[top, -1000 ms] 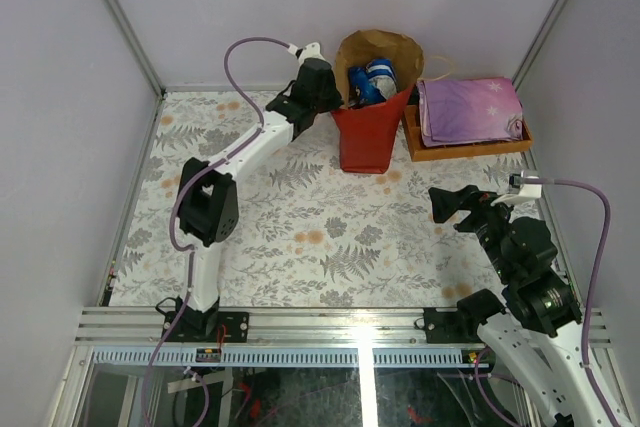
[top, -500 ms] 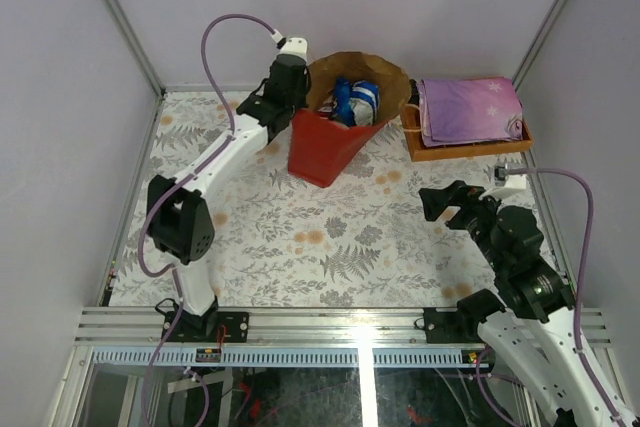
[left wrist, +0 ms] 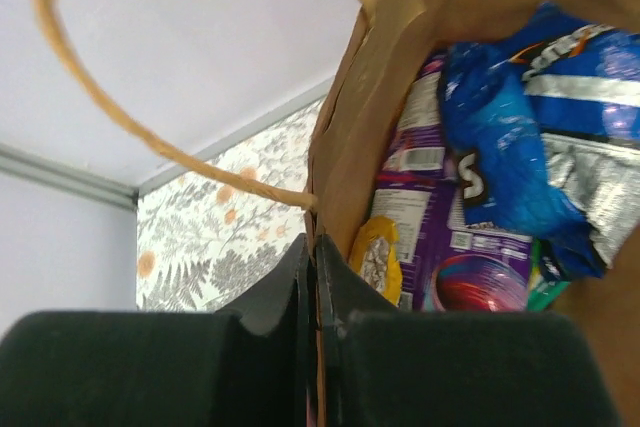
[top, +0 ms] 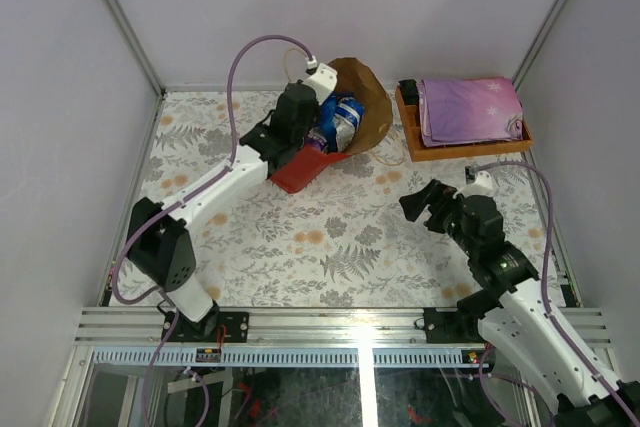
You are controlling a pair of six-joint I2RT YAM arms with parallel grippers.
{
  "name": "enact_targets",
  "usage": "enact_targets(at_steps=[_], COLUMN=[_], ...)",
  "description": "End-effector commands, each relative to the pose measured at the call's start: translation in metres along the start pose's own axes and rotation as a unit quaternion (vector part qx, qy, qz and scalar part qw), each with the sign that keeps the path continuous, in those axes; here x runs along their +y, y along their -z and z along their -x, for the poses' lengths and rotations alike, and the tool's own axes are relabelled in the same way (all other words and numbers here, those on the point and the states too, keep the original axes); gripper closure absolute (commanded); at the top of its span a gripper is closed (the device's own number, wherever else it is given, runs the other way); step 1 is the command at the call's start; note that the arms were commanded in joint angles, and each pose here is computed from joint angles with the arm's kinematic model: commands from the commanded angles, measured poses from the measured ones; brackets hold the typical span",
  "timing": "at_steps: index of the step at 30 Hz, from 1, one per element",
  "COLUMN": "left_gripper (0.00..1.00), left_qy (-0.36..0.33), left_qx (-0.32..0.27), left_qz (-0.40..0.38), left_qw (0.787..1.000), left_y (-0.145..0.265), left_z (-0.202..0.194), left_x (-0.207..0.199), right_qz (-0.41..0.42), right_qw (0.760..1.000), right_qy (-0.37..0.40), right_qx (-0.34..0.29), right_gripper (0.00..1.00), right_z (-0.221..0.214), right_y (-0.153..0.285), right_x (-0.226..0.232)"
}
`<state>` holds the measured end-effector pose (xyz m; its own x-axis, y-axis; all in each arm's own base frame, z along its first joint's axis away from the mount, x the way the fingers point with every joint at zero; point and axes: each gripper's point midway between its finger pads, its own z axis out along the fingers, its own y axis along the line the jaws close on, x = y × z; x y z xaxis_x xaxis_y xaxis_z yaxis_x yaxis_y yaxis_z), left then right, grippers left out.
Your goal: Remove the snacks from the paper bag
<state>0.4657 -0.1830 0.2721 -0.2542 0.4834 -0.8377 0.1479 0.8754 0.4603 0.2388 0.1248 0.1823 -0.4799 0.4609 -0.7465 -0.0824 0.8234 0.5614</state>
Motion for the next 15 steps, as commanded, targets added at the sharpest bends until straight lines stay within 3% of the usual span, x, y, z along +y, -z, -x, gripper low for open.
enact_targets(at_steps=[1,8,15], left_gripper=[0.97,0.96,0.96], left_qy=[0.029,0.021,-0.031], left_qx=[-0.109,-0.101,-0.073], left_qz=[0.021,-0.014,-0.012], left_qw=[0.993,0.995,0.997], left_y=[0.041,0.058,0.051], left_z=[0.064,0.039,0.02], left_x=[0.012,-0.039,-0.085], right_qz=[0.022,0.057,0.067], right_qw=[0.998,0.993,0.979], right_qy=[-0.051,-0.1,-0.191], right_qx=[-0.01,-0.035,-0.026], right_gripper=[0.01,0.01,0.01], right_z=[-0.003,-0.004,-0.015], right_y=[-0.009,-0.022,-0.052], right_x=[0.007,0.013,0.015])
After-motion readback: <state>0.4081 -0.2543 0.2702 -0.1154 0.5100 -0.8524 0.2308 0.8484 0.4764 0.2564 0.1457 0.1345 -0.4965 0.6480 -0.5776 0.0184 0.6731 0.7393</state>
